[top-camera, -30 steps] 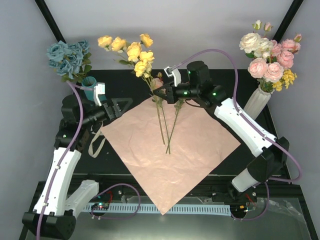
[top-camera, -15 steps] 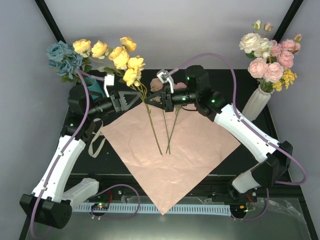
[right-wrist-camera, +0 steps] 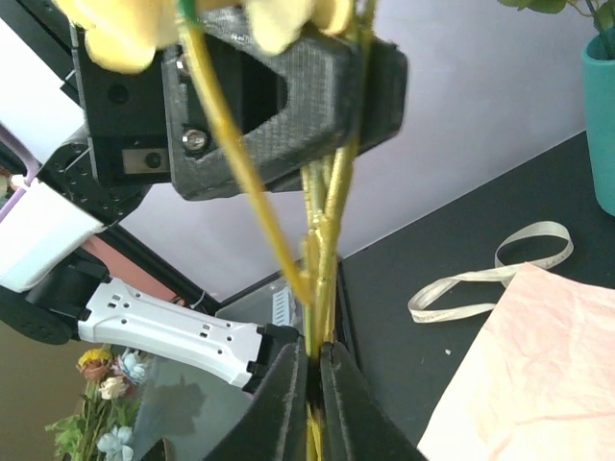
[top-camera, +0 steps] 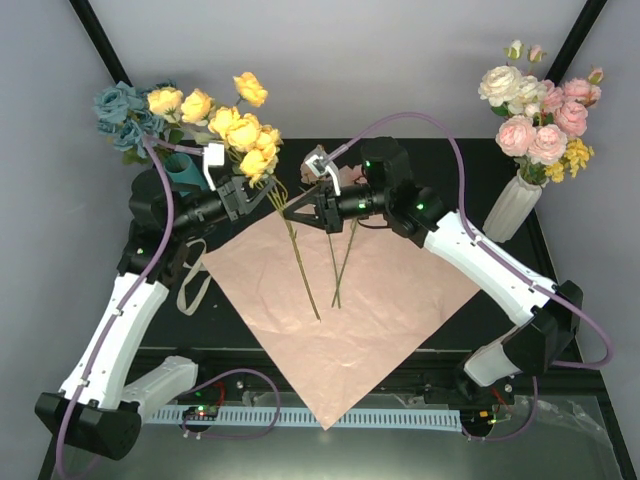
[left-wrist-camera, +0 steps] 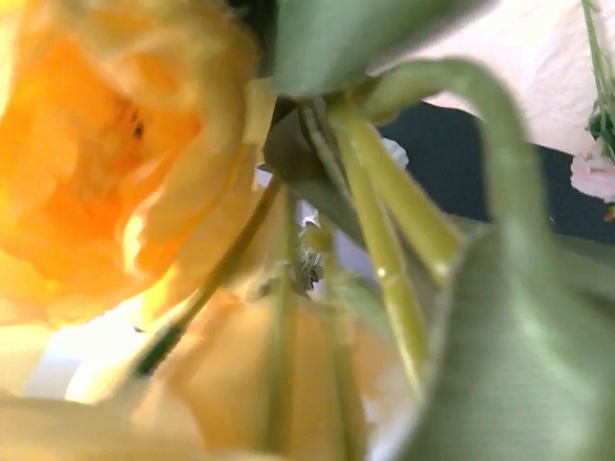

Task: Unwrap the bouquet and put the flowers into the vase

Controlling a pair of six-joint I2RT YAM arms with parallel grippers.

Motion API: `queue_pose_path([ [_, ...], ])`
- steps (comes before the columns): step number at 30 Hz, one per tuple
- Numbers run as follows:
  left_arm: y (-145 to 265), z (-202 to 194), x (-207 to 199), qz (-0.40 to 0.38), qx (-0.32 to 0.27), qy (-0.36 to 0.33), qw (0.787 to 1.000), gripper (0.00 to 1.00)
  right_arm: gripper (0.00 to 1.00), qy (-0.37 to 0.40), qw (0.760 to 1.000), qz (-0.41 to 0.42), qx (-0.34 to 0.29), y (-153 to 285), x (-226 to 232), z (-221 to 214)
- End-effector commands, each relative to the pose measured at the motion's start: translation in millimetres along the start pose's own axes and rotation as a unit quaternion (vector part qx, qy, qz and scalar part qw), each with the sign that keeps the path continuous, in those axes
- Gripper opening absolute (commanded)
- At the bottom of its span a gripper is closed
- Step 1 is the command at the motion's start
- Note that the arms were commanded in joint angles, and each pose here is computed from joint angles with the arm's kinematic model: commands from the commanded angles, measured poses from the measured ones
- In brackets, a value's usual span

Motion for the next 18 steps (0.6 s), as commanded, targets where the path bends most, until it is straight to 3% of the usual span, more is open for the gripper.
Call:
queue_pose_path([
  [1,5,19,-16,0.006,-0.025,-0.036,0.999,0.02,0.2,0.015,1.0,0.007,0.008,-1,7,0],
  [6,10,27,-13,0.047,-0.029,-0.066,0.996,0.02,0.95,0.01,0.999,-0.043,-0.005,2,-7,3],
  [7,10,28,-12,0.056,-0.027,-0.072,0.995,0.01,1.0,0.012,0.999,-0.051,-0.009,3,-9,3],
  [12,17,46,-7,0.113,-0.04,-0.119,0.986,0.02,1.0,0.034,0.996,-0.081,-0.03,16,-8,0],
  [18,33,89,1,0.219,-0.083,-0.183,0.955,0.02,1.0,0.066,0.981,-0.17,-0.07,41,-29,-15],
])
Point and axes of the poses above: each gripper's point midway between its finger pads, its own y axis back along the fingers, its own x axis along the line the jaws close on, z = x × y, the point moved 1 cm from there along y, back along the fingers, and after that the axes turned 6 degrees about -y, right-handed, at the moved point
